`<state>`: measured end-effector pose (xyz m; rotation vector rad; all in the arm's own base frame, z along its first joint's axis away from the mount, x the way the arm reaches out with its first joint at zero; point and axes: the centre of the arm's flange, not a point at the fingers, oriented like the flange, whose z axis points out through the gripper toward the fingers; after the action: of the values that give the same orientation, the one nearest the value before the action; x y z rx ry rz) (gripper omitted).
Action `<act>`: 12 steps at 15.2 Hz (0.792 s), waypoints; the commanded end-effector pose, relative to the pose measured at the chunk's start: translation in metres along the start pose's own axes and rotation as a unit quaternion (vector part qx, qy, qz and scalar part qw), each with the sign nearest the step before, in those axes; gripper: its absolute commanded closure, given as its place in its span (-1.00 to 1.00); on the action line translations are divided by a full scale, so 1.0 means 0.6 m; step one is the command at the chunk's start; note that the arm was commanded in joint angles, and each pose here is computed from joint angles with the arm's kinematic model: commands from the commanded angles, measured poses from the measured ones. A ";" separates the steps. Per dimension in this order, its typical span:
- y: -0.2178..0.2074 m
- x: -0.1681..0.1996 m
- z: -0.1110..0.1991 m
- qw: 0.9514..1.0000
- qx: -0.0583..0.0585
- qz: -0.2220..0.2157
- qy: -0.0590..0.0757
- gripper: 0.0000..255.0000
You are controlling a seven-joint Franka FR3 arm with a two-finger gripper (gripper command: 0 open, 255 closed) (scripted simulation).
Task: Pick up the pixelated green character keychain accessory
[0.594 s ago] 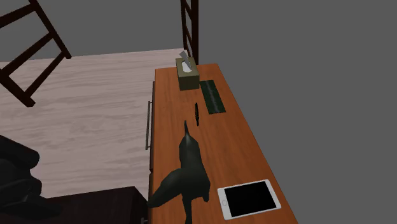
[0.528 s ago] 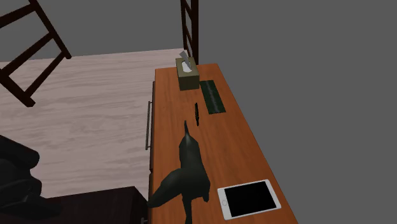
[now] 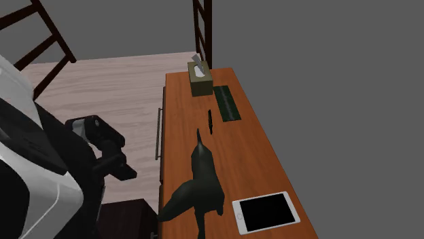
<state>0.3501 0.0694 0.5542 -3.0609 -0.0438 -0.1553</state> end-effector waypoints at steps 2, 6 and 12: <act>-0.033 0.009 0.044 1.000 0.025 0.013 0.007 -1.00; -0.080 0.030 0.101 0.998 0.058 0.029 0.015 -1.00; -0.157 0.065 0.179 0.993 0.106 0.053 0.026 -1.00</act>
<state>0.3915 0.1605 0.4694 -2.8565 0.0858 -0.2049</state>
